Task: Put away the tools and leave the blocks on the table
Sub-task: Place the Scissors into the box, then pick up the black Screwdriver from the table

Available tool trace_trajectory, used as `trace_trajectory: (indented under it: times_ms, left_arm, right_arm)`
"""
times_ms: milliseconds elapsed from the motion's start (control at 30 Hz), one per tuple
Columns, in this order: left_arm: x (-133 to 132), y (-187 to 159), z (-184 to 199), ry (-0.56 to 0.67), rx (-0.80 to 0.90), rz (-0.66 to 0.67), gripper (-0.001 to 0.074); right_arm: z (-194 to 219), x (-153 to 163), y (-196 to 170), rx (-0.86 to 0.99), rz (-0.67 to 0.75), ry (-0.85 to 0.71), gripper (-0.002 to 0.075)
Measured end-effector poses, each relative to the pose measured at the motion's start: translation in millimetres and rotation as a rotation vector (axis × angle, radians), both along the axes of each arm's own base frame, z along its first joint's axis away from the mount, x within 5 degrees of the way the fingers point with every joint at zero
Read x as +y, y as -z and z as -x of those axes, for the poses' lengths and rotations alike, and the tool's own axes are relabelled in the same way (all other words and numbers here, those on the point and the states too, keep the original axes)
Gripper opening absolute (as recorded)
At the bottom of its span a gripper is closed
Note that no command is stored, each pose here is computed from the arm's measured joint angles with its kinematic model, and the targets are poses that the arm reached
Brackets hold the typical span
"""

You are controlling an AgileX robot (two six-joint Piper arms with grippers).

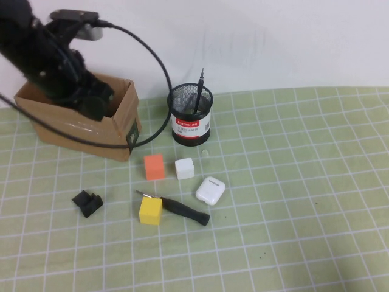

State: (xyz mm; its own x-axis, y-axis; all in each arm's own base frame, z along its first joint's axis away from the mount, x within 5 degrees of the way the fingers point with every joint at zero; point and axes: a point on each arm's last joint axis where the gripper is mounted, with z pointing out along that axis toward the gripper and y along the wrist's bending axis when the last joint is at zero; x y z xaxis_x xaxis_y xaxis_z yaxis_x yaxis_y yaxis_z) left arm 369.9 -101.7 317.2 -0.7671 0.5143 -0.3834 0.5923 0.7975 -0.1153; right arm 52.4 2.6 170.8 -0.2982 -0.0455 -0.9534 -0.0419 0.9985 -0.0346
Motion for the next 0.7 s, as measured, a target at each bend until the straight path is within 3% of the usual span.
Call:
trace_trajectory:
  times_ms: [300, 700]
  left_arm:
    - [31, -26, 105, -0.144, -0.225, 0.002, -0.0001]
    - [71, -9, 272, -0.295, -0.728, 0.211, -0.0001]
  right_arm:
    - [0, 0, 0, 0.000, 0.000, 0.000, -0.0011]
    - [0, 0, 0, 0.000, 0.000, 0.000, -0.0011]
